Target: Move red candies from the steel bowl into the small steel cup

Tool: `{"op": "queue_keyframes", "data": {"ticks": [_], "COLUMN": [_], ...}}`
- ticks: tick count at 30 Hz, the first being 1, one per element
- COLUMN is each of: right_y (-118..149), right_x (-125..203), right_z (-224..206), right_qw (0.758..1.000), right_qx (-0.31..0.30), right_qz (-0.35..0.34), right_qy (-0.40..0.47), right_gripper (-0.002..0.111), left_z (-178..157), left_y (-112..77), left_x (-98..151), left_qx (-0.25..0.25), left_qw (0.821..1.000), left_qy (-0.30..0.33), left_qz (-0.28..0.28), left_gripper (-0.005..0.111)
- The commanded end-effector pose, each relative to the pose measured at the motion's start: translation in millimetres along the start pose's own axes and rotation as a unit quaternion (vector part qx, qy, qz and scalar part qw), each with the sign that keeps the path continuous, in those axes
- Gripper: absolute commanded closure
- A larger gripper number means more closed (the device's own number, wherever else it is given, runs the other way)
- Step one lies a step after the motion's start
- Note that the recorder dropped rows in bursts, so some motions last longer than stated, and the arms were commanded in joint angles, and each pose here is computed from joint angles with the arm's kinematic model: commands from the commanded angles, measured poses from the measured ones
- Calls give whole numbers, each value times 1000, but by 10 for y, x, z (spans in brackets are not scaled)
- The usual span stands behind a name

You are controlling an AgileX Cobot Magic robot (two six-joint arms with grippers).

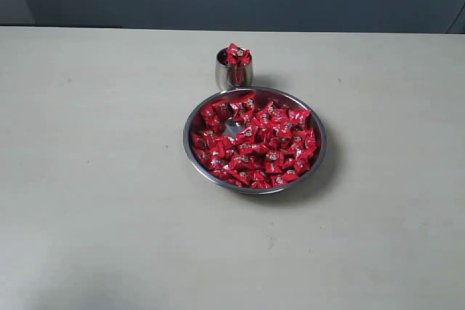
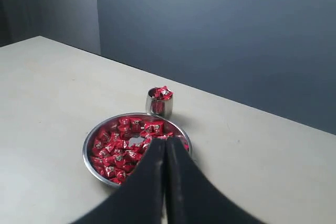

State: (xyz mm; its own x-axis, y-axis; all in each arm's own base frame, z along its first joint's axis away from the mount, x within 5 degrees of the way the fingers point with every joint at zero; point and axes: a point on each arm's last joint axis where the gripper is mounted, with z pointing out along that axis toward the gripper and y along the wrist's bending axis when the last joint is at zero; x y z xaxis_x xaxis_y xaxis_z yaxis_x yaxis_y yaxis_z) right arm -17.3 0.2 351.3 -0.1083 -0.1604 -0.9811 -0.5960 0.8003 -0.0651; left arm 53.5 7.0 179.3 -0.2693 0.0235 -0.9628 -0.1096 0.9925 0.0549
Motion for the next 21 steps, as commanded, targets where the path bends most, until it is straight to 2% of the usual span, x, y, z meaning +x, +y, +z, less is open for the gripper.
{"op": "queue_keyframes", "data": {"ticks": [1, 6, 12, 21], "right_y": [10, 1, -41, -135], "right_x": [18, 58, 179, 802], "right_z": [4, 28, 285, 738], "right_qw": [1000, 1000, 998, 987], "right_qx": [-4, 1, 27, 117], "right_qz": [6, 2, 6, 40], "right_qy": [2, 14, -56, -105], "right_gripper": [108, 108, 108, 108], "left_z": [-12, -12, -12, -12], "left_y": [-2, -2, -2, -2], "left_x": [-33, -33, -33, -33], "left_qx": [3, 3, 3, 3], "left_qw": [1000, 1000, 1000, 1000], "left_qy": [-9, -9, -9, -9], "left_qz": [1, 1, 1, 1], "left_gripper": [106, 106, 106, 106]}}
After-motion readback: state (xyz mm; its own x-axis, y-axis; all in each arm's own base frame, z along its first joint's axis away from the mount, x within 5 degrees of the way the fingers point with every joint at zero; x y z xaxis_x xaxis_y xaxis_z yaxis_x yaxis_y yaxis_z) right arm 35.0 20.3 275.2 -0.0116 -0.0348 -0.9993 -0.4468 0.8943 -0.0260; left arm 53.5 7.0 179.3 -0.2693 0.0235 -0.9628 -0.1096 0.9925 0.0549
